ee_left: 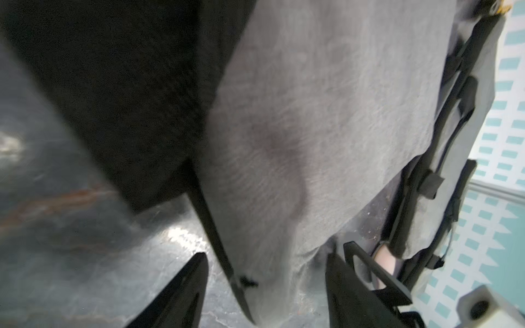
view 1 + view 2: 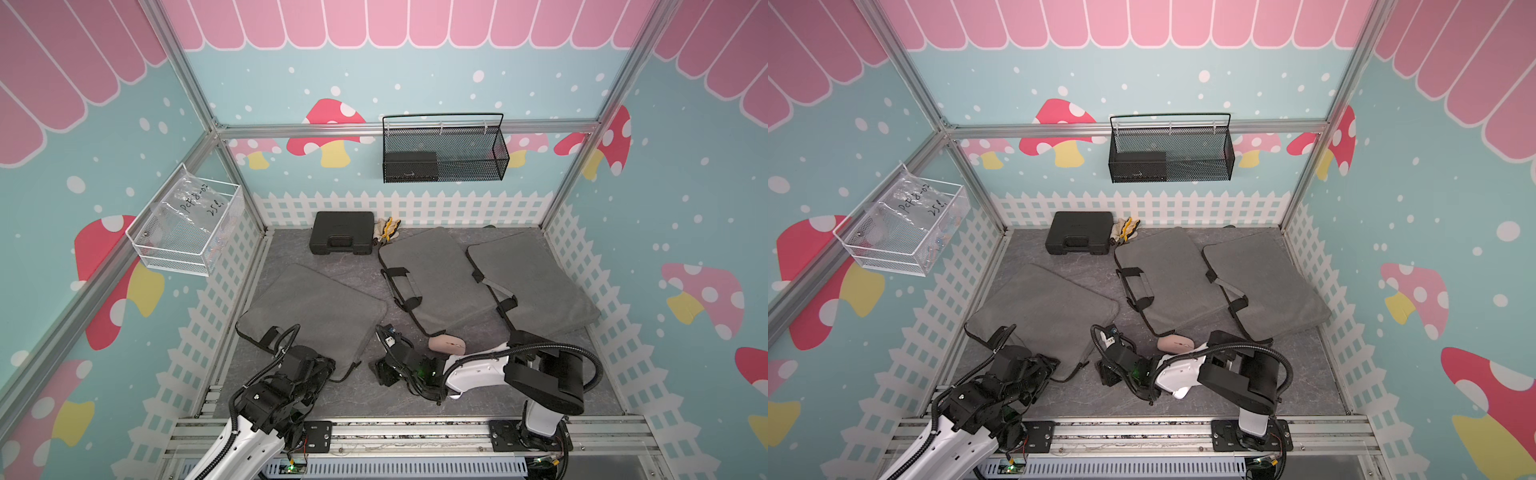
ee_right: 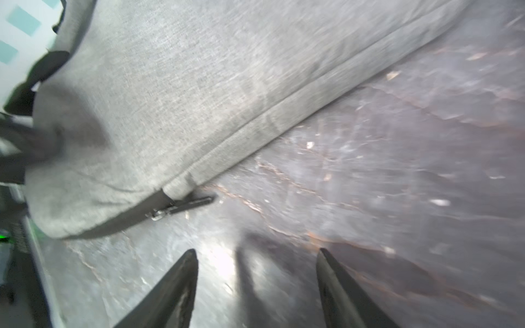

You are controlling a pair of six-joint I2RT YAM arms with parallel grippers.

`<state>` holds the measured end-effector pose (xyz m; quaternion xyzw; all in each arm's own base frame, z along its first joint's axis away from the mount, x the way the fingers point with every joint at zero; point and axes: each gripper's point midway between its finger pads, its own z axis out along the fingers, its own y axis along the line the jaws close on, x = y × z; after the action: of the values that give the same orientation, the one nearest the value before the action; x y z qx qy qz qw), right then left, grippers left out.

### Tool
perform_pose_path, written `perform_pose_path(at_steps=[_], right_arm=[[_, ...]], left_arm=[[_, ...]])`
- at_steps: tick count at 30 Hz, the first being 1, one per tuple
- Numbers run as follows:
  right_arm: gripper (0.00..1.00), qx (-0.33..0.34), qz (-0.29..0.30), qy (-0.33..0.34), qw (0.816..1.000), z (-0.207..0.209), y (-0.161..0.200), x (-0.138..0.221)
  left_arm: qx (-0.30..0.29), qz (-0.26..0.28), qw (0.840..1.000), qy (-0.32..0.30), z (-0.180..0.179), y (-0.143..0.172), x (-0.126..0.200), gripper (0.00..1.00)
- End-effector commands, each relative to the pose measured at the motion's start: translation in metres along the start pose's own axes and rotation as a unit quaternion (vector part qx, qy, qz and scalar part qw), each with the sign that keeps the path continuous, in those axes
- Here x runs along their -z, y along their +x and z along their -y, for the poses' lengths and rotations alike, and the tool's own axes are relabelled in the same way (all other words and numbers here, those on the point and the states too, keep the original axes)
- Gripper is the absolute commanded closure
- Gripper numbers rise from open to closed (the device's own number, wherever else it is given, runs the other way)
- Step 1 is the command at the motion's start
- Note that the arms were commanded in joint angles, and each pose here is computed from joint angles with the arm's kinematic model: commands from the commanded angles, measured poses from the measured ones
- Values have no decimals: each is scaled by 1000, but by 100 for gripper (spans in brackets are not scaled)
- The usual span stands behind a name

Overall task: Put the mouse into the laptop bag
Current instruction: Zip the zipper on the zippered laptop bag, then adjust the zippered laptop bag at the center of the board.

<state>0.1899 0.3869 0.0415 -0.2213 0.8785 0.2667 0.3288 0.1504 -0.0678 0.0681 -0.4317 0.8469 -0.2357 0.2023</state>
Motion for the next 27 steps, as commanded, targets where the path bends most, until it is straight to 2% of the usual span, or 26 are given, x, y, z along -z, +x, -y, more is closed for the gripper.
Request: perform_pose_path(at_steps=[1,5,12,16,22,25,27], right_arm=[[27,0,22,15,1000,11,-19,8],[21,-6,52,19,998,20,-50,7],[20,-26,66,32,997,47,-97,-20],[20,-45,59,38,996,68,-113,-43],[25,-49,23,44,998,92,-114,-88],[35,-50,16,31,998,88,-116,-97],[54,-50,10,21,998,85,-114,-102]], left_arm=[[-9,70,997,-38,-10,-26,25,16],[-26,99,994,-46,-6,-39,40,10],[-50,110,990,-69,-2,-48,49,7],[-35,119,989,-82,-7,-55,49,7],[-26,111,990,-82,-10,-59,41,7],[-23,93,992,-78,-9,-57,31,7],[-20,79,994,-74,-5,-57,24,7]])
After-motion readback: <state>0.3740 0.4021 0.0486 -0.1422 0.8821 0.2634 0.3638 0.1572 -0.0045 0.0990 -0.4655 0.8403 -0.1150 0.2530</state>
